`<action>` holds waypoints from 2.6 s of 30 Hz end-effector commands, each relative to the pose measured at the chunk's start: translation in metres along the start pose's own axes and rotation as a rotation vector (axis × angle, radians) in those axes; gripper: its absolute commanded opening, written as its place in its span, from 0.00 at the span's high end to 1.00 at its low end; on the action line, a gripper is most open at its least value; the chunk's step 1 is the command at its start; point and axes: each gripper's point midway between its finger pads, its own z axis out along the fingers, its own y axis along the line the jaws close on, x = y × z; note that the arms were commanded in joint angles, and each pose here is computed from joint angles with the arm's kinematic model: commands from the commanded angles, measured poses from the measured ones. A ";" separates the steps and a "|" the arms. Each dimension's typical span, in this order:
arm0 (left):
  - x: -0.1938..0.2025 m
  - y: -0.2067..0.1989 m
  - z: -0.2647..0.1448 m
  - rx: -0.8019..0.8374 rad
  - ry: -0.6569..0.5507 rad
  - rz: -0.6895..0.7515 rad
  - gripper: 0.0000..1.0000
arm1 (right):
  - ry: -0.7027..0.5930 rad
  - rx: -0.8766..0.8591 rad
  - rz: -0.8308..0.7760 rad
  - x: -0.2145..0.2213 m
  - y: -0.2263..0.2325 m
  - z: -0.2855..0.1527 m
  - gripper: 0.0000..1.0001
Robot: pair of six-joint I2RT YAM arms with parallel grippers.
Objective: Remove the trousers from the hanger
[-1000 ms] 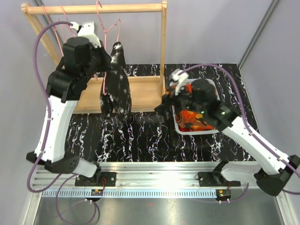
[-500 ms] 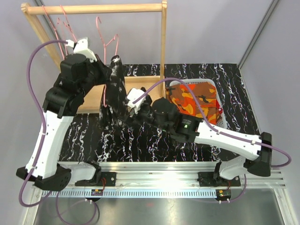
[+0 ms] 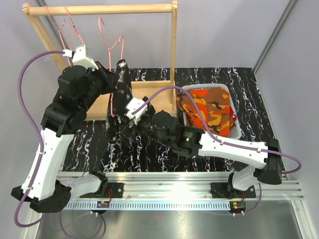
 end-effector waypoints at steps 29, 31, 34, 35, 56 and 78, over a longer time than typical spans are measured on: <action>-0.054 -0.043 -0.029 0.149 -0.241 -0.183 1.00 | -0.157 0.407 -0.100 -0.009 -0.043 0.029 0.14; -0.050 -0.046 -0.028 0.163 -0.219 -0.174 1.00 | -0.164 0.448 -0.129 -0.012 -0.049 0.029 0.26; -0.044 -0.049 -0.028 0.184 -0.190 -0.154 1.00 | -0.210 0.460 -0.177 -0.027 -0.054 0.024 0.38; -0.043 -0.048 -0.028 0.183 -0.190 -0.146 1.00 | -0.212 0.443 -0.214 -0.030 -0.052 0.024 0.52; 0.045 0.025 -0.009 -0.025 -0.009 0.135 1.00 | -0.207 0.439 -0.188 -0.080 -0.138 -0.033 1.00; 0.033 -0.003 -0.025 0.141 -0.004 0.039 1.00 | -0.275 0.438 -0.163 -0.097 -0.157 -0.063 1.00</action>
